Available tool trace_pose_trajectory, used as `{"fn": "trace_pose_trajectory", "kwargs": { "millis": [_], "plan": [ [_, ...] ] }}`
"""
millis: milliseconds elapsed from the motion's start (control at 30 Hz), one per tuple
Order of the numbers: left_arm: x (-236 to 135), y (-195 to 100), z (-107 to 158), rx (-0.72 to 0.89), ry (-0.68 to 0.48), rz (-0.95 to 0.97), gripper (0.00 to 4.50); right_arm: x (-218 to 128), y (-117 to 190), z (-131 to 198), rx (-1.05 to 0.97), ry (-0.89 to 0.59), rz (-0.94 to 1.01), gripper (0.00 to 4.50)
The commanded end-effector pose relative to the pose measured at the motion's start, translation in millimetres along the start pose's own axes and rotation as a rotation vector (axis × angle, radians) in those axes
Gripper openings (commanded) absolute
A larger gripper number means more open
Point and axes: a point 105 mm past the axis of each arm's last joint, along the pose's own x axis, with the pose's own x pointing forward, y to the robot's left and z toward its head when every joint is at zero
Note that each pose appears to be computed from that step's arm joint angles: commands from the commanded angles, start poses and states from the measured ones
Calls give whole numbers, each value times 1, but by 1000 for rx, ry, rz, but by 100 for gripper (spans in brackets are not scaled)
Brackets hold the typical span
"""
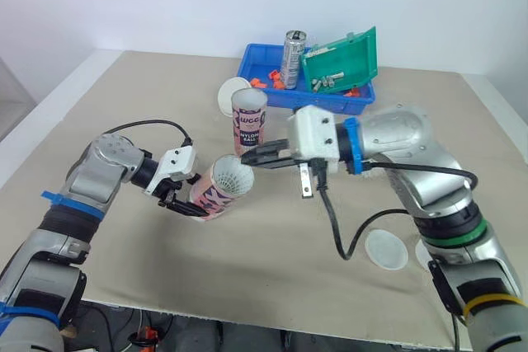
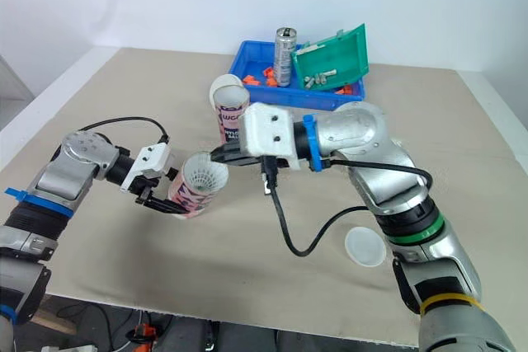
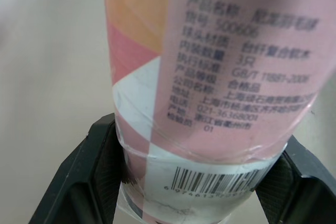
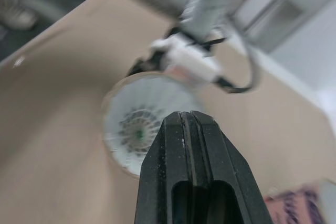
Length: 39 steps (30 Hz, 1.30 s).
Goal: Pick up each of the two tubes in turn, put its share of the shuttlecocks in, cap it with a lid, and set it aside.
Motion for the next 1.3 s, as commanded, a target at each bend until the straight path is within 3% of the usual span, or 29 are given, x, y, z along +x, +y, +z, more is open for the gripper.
{"fn": "trace_pose_trajectory", "kwargs": {
  "millis": [33,133,267,467,733,967,1167,1267,1300],
  "plan": [
    [6,-2,-21,-60,84,-10,292,9,5,2,-111,43,122,1],
    [7,0,-20,-59,83,-12,292,20,9,-3,-191,77,247,1],
    [9,1,-16,-60,61,-13,292,46,-13,-11,-267,145,282,1],
    [7,-2,-17,-72,53,-3,292,62,-19,-17,-389,229,395,1],
    [6,-3,-17,-83,39,16,292,77,-31,6,-427,163,393,1],
    [6,-2,-15,-75,13,34,292,20,-36,42,-223,-53,370,1],
    [7,0,3,-40,-81,56,292,-47,-38,32,-78,-19,274,1],
    [6,2,24,-7,-182,76,292,-74,-36,13,19,41,191,1],
    [6,2,29,-3,-209,82,292,-79,-35,9,47,57,172,32]
  ]
}}
